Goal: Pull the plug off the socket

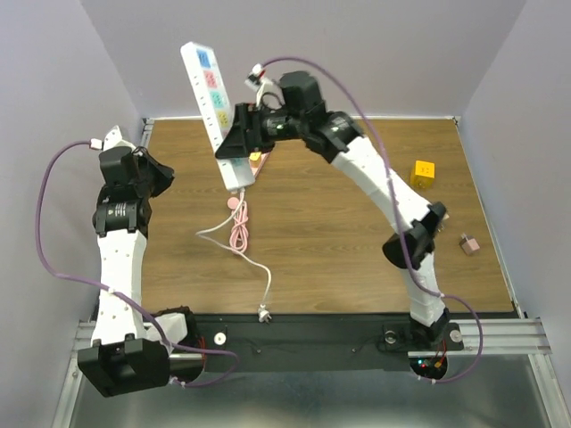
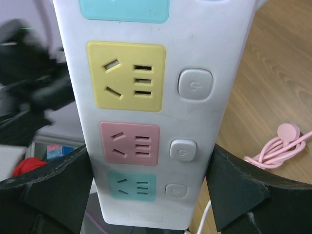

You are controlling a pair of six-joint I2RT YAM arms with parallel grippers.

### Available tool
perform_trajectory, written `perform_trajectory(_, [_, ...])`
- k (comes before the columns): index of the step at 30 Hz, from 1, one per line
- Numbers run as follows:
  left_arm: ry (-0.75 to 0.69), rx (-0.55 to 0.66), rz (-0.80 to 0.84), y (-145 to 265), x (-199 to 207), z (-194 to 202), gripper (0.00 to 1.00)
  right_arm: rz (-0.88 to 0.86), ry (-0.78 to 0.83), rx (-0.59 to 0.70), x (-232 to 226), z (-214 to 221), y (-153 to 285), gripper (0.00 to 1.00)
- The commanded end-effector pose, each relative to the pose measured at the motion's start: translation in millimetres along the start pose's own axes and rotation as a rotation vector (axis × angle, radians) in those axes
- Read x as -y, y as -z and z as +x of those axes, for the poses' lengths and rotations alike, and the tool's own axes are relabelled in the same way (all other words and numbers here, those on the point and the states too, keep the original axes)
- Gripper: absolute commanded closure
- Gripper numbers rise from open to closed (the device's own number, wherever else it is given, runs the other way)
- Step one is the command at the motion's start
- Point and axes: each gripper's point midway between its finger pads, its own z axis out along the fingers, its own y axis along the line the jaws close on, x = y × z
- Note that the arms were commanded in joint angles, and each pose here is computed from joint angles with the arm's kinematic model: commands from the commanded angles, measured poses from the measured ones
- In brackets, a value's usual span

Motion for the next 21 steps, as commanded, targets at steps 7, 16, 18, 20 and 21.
perform_trajectory(7, [0.044, 0.137, -0.053, 32, -4, -27, 1.0, -0.065, -0.14, -0.12, 80, 72, -121, 1.0])
perform_trajectory(16, [0.05, 0.117, -0.049, 26, -7, -19, 1.0, 0.022, -0.378, -0.16, 160, 142, -184, 0.99])
perform_trajectory(18, [0.05, 0.113, -0.044, 25, -7, -17, 1.0, 0.028, -0.403, -0.153, 161, 149, -194, 0.95])
perform_trajectory(20, [0.053, 0.104, -0.049, 21, -9, -13, 1.0, 0.09, -0.451, -0.122, 176, 156, -203, 0.79])
perform_trajectory(21, [0.051, 0.1, -0.049, 20, -10, -11, 1.0, 0.125, -0.458, -0.099, 181, 158, -208, 0.7])
